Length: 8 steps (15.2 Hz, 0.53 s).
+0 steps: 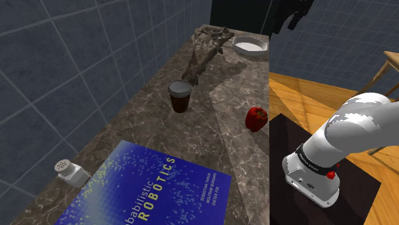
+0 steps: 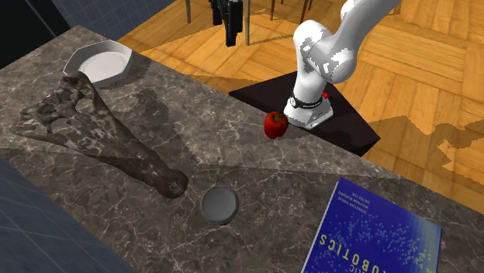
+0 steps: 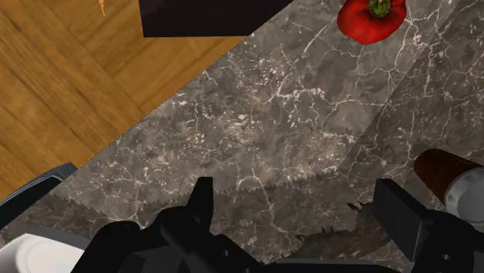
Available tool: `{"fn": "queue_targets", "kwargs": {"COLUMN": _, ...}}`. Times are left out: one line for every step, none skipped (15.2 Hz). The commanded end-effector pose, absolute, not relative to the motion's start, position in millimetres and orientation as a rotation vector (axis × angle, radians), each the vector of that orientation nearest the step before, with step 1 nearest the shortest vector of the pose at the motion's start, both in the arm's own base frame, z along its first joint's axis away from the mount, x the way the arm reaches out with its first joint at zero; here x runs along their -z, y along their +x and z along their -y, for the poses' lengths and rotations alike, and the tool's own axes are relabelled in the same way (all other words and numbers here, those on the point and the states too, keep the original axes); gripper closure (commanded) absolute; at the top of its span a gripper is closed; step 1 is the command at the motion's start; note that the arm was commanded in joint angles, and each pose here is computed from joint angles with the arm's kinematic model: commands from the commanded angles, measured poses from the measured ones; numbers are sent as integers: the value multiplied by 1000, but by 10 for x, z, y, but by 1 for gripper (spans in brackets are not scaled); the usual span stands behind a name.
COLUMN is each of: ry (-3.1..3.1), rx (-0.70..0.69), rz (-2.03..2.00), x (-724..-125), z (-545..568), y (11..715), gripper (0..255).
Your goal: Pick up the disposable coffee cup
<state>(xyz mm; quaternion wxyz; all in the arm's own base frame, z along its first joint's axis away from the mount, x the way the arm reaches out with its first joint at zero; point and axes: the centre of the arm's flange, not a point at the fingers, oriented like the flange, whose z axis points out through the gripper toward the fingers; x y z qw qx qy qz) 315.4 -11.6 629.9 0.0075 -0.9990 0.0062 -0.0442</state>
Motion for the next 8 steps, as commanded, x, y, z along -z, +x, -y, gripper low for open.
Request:
{"fn": "queue_targets", "kwargs": {"ry": -3123, "rx": 138, "rz": -20, "x": -6299, "z": 116, "y": 3154, "gripper": 0}}
{"fn": "queue_targets", "kwargs": {"ry": -3128, "rx": 128, "rz": 4, "x": -6257, "z": 20, "y": 3250, "gripper": 0}}
{"fn": "queue_targets", "kwargs": {"ry": -3132, "rx": 117, "rz": 28, "x": -6213, "z": -76, "y": 3345, "gripper": 0}}
{"fn": "queue_targets", "kwargs": {"ry": -3135, "rx": 107, "rz": 52, "x": -6169, "z": -174, "y": 3438, "gripper": 0}}
{"fn": "queue_targets", "kwargs": {"ry": -3139, "rx": 96, "rz": 76, "x": -6124, "z": -273, "y": 3529, "gripper": 0}}
{"fn": "queue_targets", "kwargs": {"ry": -3142, "rx": 86, "rz": 101, "x": -6077, "z": -374, "y": 3618, "gripper": 0}}
{"fn": "queue_targets", "kwargs": {"ry": -3145, "rx": 75, "rz": 125, "x": -6030, "z": -475, "y": 3705, "gripper": 0}}
{"fn": "queue_targets", "kwargs": {"ry": -3148, "rx": 64, "rz": 149, "x": -5982, "z": -578, "y": 3791, "gripper": 0}}
